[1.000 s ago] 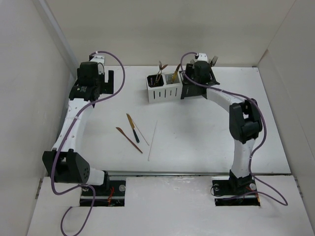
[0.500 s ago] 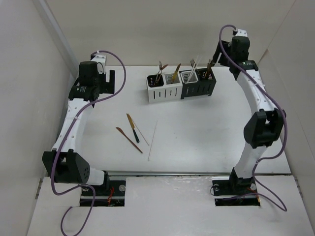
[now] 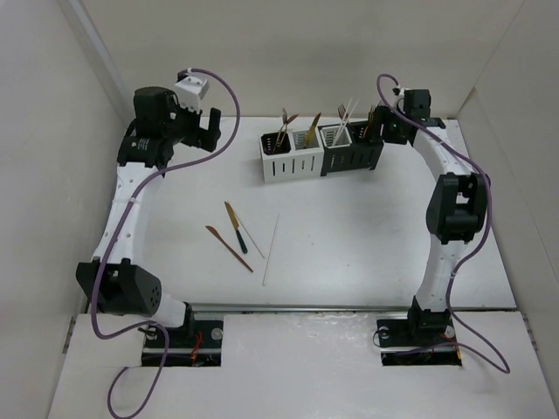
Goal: Sort the eating utensils into containers
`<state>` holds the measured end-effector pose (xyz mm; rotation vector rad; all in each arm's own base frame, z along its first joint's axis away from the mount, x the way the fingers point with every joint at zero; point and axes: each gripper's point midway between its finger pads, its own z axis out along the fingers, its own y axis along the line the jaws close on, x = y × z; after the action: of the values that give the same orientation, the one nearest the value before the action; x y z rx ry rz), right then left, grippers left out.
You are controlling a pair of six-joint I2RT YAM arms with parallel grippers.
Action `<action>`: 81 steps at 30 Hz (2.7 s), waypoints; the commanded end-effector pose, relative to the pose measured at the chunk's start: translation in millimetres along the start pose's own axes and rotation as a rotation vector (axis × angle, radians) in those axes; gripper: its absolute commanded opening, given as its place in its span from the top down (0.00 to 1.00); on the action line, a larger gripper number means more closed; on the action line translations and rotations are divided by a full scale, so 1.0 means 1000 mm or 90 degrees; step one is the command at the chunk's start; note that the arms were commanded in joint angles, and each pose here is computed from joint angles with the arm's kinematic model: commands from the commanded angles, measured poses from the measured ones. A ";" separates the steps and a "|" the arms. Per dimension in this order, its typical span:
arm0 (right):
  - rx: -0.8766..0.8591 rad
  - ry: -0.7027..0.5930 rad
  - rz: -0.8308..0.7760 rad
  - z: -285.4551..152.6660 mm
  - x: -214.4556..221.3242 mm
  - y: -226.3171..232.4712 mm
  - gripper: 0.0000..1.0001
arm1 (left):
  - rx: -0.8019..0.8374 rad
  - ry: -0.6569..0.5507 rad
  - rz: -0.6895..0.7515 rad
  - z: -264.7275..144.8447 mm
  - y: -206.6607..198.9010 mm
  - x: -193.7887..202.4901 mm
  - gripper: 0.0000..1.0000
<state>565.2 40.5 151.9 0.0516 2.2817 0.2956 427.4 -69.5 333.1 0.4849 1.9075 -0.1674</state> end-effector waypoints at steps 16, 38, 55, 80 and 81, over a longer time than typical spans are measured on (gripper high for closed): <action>0.069 -0.024 0.033 0.005 0.031 0.021 0.86 | 0.124 0.223 0.048 0.013 -0.092 0.117 0.14; 0.098 -0.118 -0.001 -0.086 -0.007 0.054 0.24 | 0.295 0.405 0.110 -0.006 -0.231 0.221 0.17; 0.108 -0.282 0.040 -0.267 -0.003 0.066 0.17 | 0.221 0.516 0.082 0.016 -0.244 0.301 0.27; 0.134 -0.313 0.046 -0.338 0.024 0.054 0.17 | 0.335 0.638 0.028 0.029 -0.295 0.324 1.00; 0.115 -0.299 0.031 -0.333 0.030 0.060 0.17 | 0.361 0.605 0.007 0.039 -0.302 0.299 1.00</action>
<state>297.6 29.3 356.8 0.2907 1.8264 0.0612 260.7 -274.8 19.8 1.1003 2.6733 -0.4131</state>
